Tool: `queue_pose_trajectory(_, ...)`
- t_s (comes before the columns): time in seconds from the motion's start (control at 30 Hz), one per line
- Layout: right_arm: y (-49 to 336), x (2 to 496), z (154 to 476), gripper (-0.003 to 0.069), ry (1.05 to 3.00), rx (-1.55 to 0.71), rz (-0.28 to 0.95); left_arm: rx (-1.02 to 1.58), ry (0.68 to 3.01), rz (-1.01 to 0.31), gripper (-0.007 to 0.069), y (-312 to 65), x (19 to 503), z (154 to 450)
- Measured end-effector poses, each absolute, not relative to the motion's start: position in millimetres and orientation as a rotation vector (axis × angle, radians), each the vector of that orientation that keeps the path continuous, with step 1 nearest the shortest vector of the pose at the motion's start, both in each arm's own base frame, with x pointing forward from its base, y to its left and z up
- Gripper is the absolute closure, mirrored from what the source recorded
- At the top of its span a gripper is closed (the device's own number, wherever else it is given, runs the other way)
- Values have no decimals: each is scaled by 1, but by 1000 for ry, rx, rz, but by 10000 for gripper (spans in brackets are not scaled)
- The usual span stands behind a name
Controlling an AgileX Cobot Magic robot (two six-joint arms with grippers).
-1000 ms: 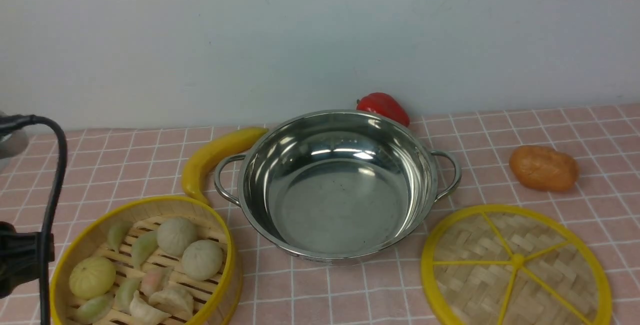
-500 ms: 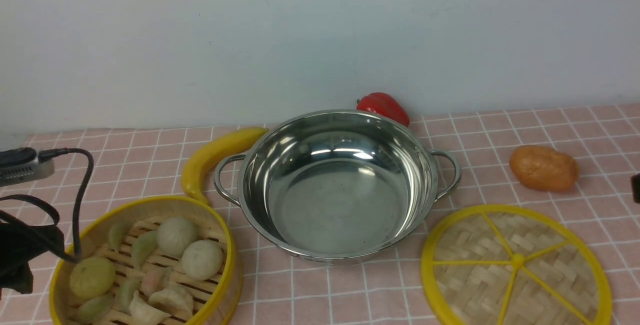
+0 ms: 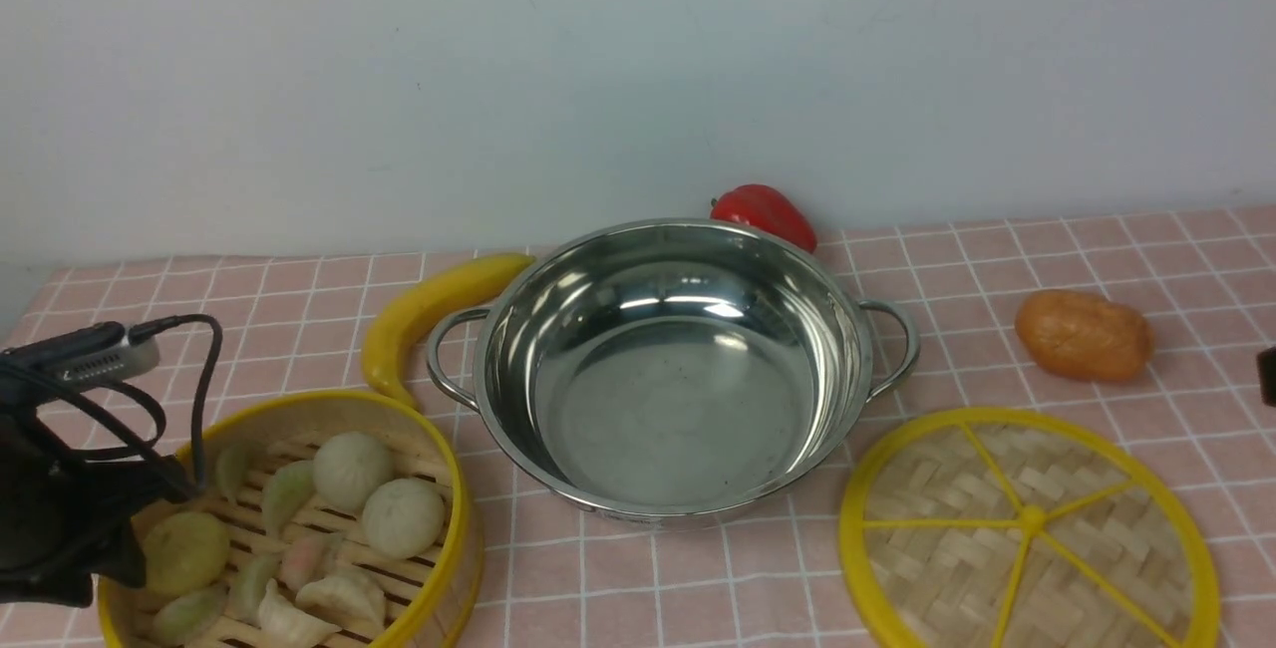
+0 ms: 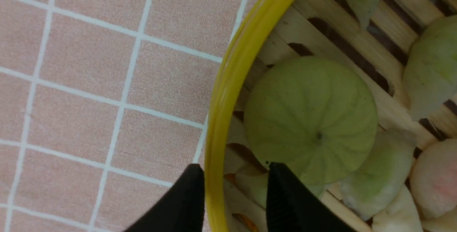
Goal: Place the steamer in the pot on the pink tablecloth, and put the lid on the steamer.
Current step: 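Grasp the rim of the steamer basket holding the buns with the left gripper, then place the bamboo steamer basket with dumplings into the steel pot with the left gripper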
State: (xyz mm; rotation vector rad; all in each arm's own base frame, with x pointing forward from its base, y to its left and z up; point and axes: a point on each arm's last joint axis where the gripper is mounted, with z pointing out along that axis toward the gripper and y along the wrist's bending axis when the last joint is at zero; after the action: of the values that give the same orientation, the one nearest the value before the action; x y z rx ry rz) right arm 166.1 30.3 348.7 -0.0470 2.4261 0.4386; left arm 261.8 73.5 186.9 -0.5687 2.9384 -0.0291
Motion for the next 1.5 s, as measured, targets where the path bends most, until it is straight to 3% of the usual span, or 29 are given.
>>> queue_pose_trajectory(0.3, 30, 166, 349, 419, 2426, -47, 439, -583, 3021, -34, 389, 76, 269, 156)
queue_pose_trajectory(0.43, 30, 166, 349, 419, 2426, -47, 439, -584, 3028, -36, 451, 76, 270, 154)
queue_pose_trajectory(0.6, 30, 166, 349, 419, 2426, -47, 440, -598, 3025, -29, 593, 78, 270, 154)
queue_pose_trajectory(0.87, 30, 166, 349, 419, 2426, -47, 440, -565, 3056, 6, 594, 80, 271, 160)
queue_pose_trajectory(1.13, 30, 166, 349, 419, 2426, -47, 440, -441, 3057, 210, 594, 94, 275, 214)
queue_pose_trajectory(1.2, 30, 166, 349, 419, 2426, -47, 440, -442, 2997, 240, 594, 96, 279, 246)
queue_pose_trajectory(1.37, 30, 166, 349, 419, 2426, -47, 440, -376, 2898, 212, 594, 85, 293, 296)
queue_pose_trajectory(1.5, 30, 166, 349, 419, 2426, -47, 440, -167, 2791, 85, 594, 38, 321, 335)
